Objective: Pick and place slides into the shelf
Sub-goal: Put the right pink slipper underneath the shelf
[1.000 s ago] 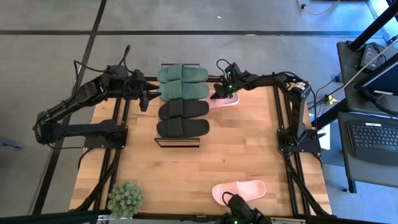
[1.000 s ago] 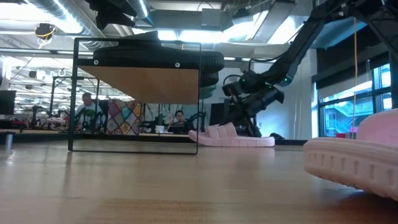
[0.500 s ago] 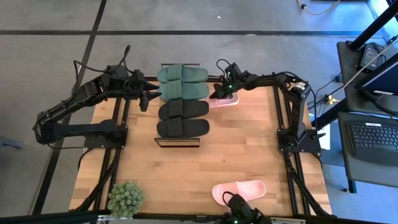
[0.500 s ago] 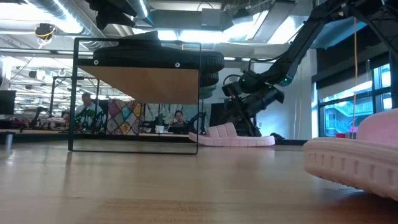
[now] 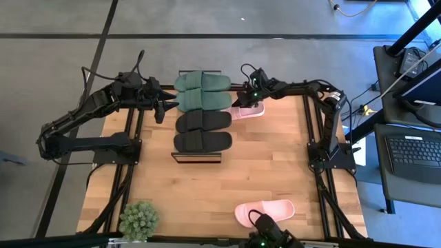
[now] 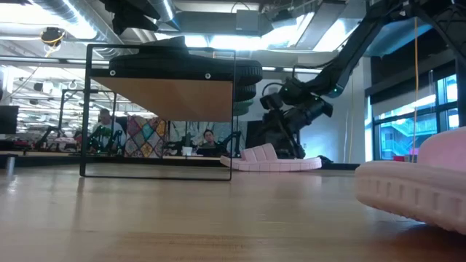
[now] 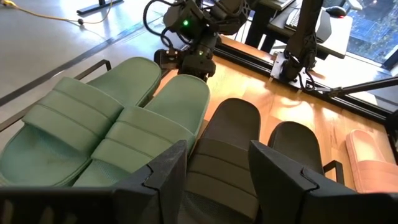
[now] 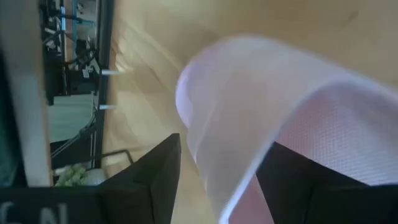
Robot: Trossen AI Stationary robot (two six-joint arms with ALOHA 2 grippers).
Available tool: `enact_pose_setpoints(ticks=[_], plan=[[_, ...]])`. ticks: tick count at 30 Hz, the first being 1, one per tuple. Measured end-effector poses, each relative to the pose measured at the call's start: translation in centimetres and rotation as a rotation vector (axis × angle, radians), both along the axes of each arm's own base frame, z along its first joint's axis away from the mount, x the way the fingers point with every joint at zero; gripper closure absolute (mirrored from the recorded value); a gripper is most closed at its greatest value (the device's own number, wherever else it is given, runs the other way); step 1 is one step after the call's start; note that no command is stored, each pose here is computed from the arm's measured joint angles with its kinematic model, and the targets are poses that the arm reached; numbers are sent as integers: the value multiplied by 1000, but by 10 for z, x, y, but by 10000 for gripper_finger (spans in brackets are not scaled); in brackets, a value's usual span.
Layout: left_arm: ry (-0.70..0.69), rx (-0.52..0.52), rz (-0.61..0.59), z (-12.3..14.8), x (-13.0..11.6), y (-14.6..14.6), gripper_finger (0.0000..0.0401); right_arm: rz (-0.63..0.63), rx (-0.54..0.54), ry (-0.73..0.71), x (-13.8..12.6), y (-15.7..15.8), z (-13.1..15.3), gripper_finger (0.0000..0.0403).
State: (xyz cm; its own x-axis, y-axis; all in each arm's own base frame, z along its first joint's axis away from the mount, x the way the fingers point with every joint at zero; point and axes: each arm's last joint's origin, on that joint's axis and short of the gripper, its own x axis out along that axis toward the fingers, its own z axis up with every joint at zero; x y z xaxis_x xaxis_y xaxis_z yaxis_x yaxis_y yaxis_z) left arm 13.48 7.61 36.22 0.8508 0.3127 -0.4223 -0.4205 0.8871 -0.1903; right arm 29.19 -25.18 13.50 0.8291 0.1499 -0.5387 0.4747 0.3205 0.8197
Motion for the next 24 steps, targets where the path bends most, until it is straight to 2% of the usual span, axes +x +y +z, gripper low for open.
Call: enact_pose_setpoints(ticks=[12,17,24], plan=[[2,4,8,0,0,0,236,-36,-237,-63,-4,-3,56,206],[2,4,9,0,0,0,236,-46,-277,-62,-10,1,73,206],[2,4,9,0,0,0,236,-78,-284,146,-17,7,59,206]])
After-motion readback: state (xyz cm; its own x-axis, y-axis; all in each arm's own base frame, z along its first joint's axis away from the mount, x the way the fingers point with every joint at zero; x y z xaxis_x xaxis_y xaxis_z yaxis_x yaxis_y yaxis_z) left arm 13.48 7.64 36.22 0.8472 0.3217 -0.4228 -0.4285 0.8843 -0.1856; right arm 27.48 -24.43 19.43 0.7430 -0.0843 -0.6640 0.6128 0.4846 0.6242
